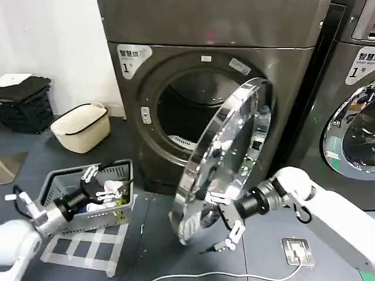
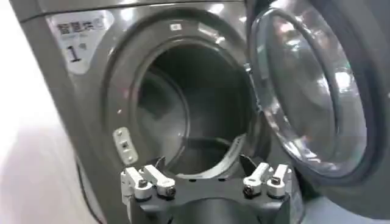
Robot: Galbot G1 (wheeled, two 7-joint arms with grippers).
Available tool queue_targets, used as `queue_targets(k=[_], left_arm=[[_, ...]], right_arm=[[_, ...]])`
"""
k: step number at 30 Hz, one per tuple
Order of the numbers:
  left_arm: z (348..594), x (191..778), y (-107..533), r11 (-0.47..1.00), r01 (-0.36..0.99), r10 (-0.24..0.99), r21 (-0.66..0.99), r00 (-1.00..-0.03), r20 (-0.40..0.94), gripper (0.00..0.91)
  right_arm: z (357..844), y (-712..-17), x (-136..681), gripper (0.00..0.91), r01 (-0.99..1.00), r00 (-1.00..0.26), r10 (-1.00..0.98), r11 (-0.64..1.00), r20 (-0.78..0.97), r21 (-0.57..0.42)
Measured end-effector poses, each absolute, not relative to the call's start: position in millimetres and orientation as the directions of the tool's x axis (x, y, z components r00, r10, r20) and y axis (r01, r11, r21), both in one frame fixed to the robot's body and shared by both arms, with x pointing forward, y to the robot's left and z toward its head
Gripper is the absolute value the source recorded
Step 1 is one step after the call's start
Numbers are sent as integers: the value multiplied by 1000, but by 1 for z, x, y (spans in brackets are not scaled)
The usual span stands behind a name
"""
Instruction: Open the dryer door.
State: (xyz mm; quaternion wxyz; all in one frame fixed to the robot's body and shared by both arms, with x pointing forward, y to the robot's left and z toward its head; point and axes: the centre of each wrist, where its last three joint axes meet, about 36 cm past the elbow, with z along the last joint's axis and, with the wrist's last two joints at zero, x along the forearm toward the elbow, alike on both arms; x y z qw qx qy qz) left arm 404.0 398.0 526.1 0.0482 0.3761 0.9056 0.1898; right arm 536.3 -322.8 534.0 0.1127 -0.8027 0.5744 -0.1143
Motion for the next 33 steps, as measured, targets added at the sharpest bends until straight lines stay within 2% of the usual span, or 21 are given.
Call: queue_targets(k=[7, 22, 28, 33], left_arm=[[527, 423, 374, 571, 723, 764, 389, -641, 69, 907], [509, 461, 309, 446, 824, 869, 350, -493, 52, 907], [511, 477, 286, 414, 843, 894, 343, -447, 19, 907], [513, 486, 268, 388, 853, 910, 349, -414, -1, 907]], right_arm=[[532, -374, 521, 907, -928, 203, -977, -211, 57, -307], [525, -459, 439, 907, -949, -23, -999, 10, 36, -314], [519, -492, 389, 907, -940, -149, -989, 139, 10, -312], [512, -510, 337, 907, -894, -307, -951, 301, -34, -333]])
